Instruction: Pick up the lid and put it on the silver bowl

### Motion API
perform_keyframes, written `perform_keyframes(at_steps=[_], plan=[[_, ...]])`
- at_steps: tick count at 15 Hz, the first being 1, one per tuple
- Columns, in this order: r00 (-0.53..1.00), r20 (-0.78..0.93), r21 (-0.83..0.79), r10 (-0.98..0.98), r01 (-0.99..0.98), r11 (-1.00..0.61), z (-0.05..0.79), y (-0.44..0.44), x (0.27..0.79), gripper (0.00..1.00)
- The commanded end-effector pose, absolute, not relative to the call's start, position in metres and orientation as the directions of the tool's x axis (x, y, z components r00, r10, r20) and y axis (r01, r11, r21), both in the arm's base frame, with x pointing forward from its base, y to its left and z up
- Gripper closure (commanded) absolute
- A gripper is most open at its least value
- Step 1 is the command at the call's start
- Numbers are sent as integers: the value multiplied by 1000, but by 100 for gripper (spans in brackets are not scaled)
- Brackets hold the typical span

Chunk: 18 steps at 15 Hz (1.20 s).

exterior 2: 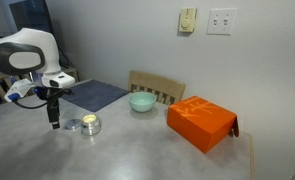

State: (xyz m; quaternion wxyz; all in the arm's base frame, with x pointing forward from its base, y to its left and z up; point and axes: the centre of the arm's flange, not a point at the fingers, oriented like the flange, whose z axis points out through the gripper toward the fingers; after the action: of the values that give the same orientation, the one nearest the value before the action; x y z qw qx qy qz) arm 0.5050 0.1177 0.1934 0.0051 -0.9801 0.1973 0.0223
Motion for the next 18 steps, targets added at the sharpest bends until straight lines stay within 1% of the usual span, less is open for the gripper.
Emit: perform_keyframes(at_steps=[1, 9, 15, 18], plan=[[923, -60, 36, -380, -378, -925, 174, 121, 525, 0], [913, -43, -24, -405, -407, -913, 153, 117, 559, 0], [895, -86, 1, -439, -440, -898, 123, 117, 575, 0], [893, -85, -8, -441, -443, -896, 124, 120, 581, 0]])
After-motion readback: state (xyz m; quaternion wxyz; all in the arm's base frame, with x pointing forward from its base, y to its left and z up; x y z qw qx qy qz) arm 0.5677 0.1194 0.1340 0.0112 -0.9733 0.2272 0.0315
